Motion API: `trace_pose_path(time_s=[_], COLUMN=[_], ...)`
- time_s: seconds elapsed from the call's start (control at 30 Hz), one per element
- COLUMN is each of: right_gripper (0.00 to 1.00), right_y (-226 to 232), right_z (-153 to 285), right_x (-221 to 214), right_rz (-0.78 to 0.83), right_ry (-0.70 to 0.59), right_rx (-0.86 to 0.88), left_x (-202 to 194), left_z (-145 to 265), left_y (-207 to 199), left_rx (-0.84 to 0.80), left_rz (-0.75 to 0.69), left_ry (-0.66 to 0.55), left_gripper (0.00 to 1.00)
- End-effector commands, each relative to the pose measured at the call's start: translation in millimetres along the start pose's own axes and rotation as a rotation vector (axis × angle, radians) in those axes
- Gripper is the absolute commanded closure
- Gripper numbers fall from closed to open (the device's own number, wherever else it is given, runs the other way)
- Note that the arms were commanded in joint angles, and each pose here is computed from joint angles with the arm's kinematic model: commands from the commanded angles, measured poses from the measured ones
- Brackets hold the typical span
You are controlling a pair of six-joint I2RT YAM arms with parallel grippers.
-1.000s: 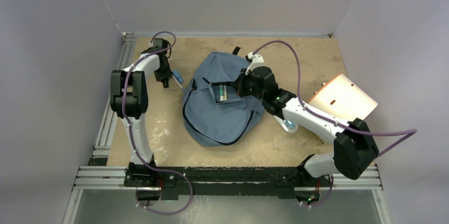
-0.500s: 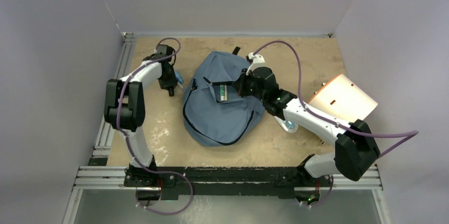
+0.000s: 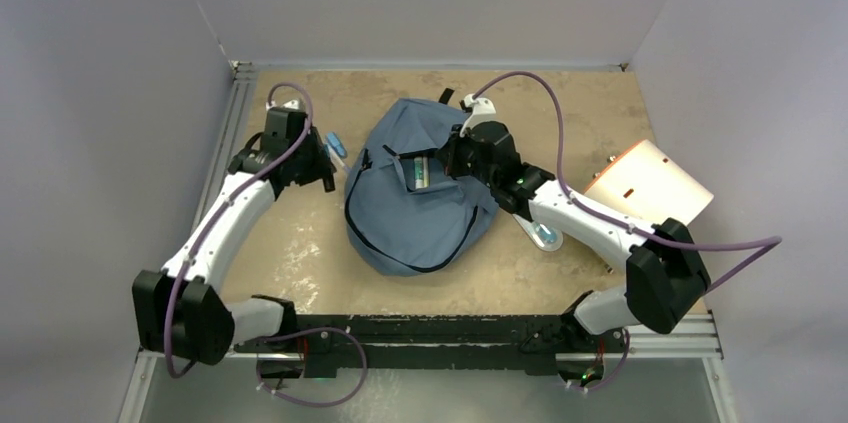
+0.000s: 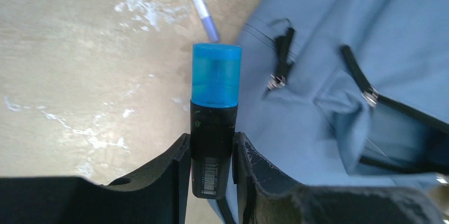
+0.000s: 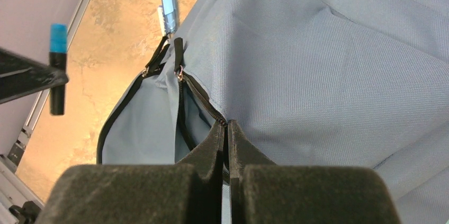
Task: Pack the student bag
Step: Pick up the stationery from the center of the board, then place the stationery in the student bag.
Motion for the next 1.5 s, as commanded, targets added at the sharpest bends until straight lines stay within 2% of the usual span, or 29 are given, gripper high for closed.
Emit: trace_pose_path(time_s=[0.0, 0.27, 0.5, 0.87, 1.47], right_gripper=[1.00, 1.00, 1.00, 1.00, 1.00], right_y=[29, 32, 32, 30, 28], right_z=[1, -3, -2, 3, 7], right_x=[28, 26, 25, 23, 18], right_rz=[-0.038, -0.072, -0.084, -0.092, -0.090], right_ry=[-0.117, -0.100, -0.096, -0.098, -0.078], right_rx=[0.104, 0.123, 0.127, 0.130, 0.139], left_x=[-10, -18, -27, -46, -13], left_z=[29, 64, 54, 34, 10], left_y=[-15, -46, -90, -150, -173], left_rx=[-0.184, -0.475, -0.572, -0.636, -0.596], left_rz=[0.059, 0.173, 0.172, 0.113, 0.080], left_ry=[-0.025, -0.085, -0.041, 0.042, -0.018], left_gripper=[0.84, 0.85, 0.86, 0.87, 0.86])
Point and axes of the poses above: each gripper's point midway between its finger pads, its own z axis back along the fingers, its own y axis along the line the jaws close on, x = y × z, the point moved 10 cm from there along z, back along the fingers, and after that the axes turned 15 degrees about -z, right-handed, at the moved point
